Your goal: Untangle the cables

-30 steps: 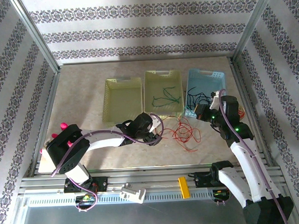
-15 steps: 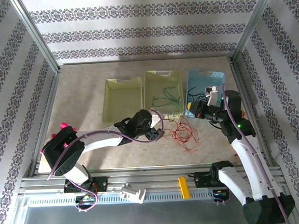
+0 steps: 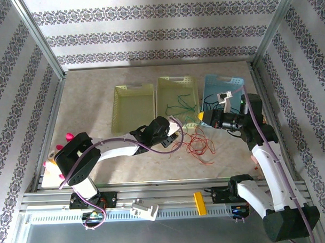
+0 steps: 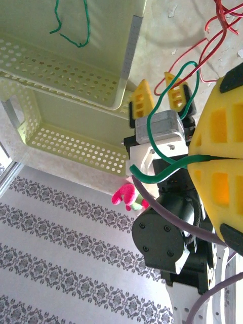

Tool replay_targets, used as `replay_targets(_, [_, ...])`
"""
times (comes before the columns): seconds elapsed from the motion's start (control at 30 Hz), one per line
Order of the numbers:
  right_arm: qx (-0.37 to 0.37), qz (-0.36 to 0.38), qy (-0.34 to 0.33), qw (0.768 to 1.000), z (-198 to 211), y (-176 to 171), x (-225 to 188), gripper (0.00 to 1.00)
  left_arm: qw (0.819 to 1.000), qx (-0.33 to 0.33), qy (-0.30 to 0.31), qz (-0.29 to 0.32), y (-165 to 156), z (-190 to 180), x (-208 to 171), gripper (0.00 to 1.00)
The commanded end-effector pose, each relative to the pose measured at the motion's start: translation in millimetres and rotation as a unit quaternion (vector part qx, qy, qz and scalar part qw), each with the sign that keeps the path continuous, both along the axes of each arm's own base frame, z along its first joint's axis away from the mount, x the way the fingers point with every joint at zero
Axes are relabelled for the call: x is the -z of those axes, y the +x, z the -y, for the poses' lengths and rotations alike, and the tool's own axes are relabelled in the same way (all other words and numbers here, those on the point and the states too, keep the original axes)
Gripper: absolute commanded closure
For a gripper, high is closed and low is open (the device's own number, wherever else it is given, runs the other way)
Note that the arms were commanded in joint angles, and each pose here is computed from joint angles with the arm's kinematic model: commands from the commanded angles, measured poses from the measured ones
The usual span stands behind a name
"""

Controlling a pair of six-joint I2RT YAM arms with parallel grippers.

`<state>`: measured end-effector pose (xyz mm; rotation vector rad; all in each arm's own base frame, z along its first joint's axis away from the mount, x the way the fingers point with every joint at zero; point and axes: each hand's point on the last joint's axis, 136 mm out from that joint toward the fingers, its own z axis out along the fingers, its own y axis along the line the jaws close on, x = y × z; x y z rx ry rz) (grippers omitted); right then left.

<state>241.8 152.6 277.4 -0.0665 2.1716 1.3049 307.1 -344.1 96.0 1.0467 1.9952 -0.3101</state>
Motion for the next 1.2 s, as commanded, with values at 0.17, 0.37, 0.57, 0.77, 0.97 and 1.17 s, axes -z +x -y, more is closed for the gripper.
replay_targets(0.17, [0.04, 0.003, -0.032, 0.999, 12, 12, 9, 1.0, 0.999, 0.002, -0.038, 0.022, 8, 15, -35, 1.0])
replay_targets(0.37, [0.098, -0.037, -0.099, 0.99, 34, 21, 60, 1.0, 0.995, -0.006, -0.094, 0.03, 4, 14, -76, 1.0])
replay_targets(0.57, [0.153, -0.068, -0.151, 0.974, 56, 25, 95, 1.0, 0.992, -0.011, -0.119, 0.039, -2, 7, -99, 1.0])
replay_targets(0.77, [0.224, -0.032, -0.155, 0.962, 75, 35, 79, 1.0, 0.995, 0.002, -0.099, 0.027, -13, 0, -93, 1.0])
replay_targets(0.97, [0.224, 0.006, -0.075, 0.972, 61, 47, 47, 1.0, 0.997, 0.027, -0.074, -0.012, -31, -1, -69, 1.0])
replay_targets(1.17, [0.257, 0.032, -0.079, 0.963, 71, 59, 33, 1.0, 0.996, 0.03, -0.084, -0.029, -39, 2, -65, 1.0])
